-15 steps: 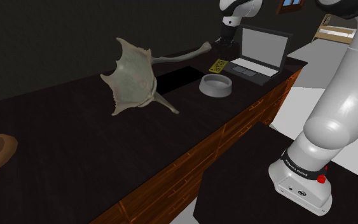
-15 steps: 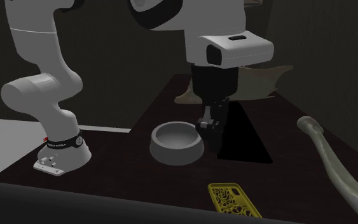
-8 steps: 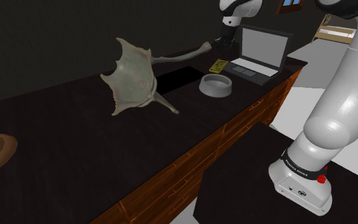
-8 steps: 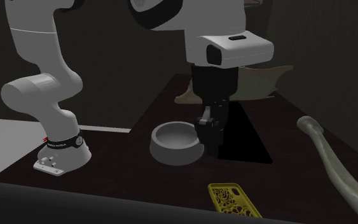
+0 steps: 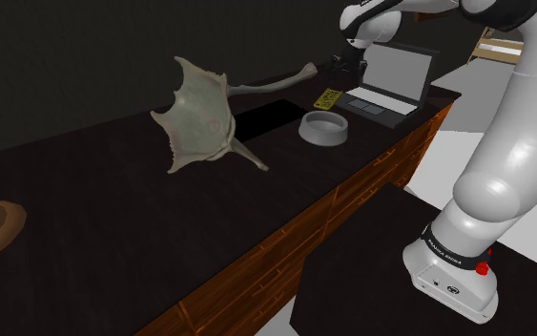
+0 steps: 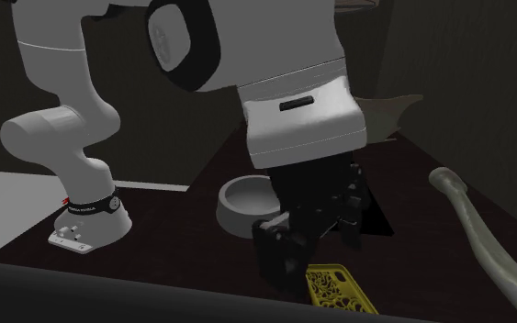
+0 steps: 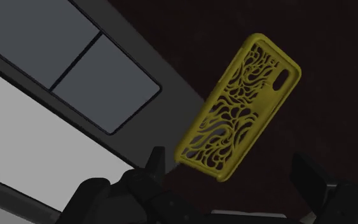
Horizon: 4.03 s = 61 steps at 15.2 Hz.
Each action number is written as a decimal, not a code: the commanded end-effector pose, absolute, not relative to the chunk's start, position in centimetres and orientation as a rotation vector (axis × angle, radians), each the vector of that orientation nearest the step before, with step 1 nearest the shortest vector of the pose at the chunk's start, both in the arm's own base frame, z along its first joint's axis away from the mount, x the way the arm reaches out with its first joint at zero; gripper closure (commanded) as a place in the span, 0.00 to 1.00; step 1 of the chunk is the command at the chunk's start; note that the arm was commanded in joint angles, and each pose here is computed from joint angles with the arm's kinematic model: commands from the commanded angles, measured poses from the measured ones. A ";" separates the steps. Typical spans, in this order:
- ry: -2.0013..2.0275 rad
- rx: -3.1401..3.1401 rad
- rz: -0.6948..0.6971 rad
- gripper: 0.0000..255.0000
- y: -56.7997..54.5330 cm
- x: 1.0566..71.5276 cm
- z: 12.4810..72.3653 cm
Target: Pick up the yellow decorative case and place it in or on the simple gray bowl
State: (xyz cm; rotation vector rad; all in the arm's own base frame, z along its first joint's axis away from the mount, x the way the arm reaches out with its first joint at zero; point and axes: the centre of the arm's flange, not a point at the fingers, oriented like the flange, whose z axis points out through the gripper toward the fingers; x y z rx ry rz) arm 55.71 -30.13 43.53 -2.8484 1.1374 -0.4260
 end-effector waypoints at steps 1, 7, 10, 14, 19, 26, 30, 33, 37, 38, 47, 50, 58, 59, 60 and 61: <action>1.305 -2.761 -0.507 0.00 -32.4 54.8 42.8; 1.430 -2.685 -0.565 0.00 -34.3 54.8 40.1; 1.430 -2.685 -0.565 0.00 -34.5 55.3 38.7; 1.430 -2.685 -0.565 0.00 -34.5 55.4 38.4; 1.430 -2.685 -0.565 1.00 -34.5 55.4 38.4; 1.430 -2.685 -0.565 1.00 -34.5 55.4 38.4; 1.430 -2.685 -0.565 1.00 -34.5 55.4 39.4; 1.430 -2.685 -0.565 1.00 -34.5 55.4 41.0; 1.430 -2.685 -0.565 1.00 -34.5 55.4 43.1; 1.430 -2.685 -0.565 1.00 -34.5 55.4 43.6; 1.430 -2.685 -0.565 1.00 -34.5 55.4 48.4; 1.430 -2.685 -0.565 1.00 -34.5 55.4 50.0; 1.430 -2.685 -0.565 1.00 -26.9 50.4 51.8; 1.430 -2.685 -0.565 1.00 -25.8 49.7 52.0; 1.430 -2.685 -0.565 1.00 -24.7 49.0 52.2; 1.430 -2.685 -0.565 1.00 -23.6 48.3 52.4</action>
